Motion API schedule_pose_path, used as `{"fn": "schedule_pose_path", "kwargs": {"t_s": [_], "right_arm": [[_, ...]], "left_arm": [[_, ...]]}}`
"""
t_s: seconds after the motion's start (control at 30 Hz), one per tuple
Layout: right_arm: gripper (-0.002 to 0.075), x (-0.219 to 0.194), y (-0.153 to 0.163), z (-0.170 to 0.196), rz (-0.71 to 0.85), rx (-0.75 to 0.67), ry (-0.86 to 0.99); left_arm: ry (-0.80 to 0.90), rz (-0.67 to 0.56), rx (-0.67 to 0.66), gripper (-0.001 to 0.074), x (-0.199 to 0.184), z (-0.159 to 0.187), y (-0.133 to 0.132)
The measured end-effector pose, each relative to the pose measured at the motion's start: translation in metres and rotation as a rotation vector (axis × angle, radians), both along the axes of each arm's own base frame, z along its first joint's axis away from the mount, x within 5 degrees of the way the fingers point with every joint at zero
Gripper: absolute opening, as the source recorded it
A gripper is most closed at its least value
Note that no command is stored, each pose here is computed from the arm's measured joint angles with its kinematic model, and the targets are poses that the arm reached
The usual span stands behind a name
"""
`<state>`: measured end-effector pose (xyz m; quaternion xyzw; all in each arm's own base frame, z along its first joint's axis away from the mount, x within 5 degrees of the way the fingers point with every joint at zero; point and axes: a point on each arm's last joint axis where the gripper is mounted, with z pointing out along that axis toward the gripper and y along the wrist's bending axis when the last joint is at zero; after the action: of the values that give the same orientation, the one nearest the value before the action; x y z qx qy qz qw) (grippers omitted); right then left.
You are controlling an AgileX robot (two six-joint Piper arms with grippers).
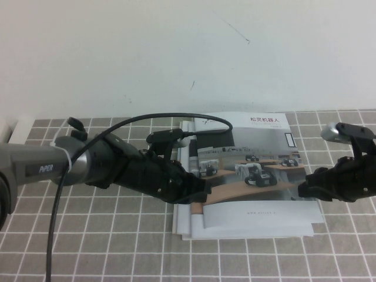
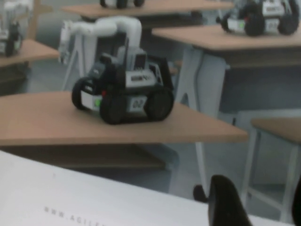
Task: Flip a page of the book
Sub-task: Open the closed book
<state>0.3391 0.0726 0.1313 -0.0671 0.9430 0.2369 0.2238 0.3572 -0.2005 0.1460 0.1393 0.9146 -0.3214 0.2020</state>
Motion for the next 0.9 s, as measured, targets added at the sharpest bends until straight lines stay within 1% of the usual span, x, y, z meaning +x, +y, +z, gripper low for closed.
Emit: {"fn": "schedule_pose_path", "kwargs": {"t_s": [0.2, 0.4, 0.67, 0.9], "right_arm": [[0.0303, 0.002, 0.001, 0.002, 0.007, 0.014, -0.037], [0.0303, 0.004, -0.001, 0.001, 0.001, -0.015, -0.057], [0.0303, 0.005, -0.001, -0.015, 0.002, -0.022, -0.014], [0.0303, 0.007, 0.0, -0.015, 0.0, -0.014, -0.019]], "left_arm": [[0.001, -0.002, -0.001, -0.0003, 0.0, 0.0, 0.0], [0.003, -0.002, 0.0, -0.0003, 0.0, -0.001, 0.0], [0.003, -0.002, 0.0, -0.0003, 0.0, -0.001, 0.0], [0.003, -0.002, 0.0, -0.0003, 0.0, -0.001, 0.0]]}}
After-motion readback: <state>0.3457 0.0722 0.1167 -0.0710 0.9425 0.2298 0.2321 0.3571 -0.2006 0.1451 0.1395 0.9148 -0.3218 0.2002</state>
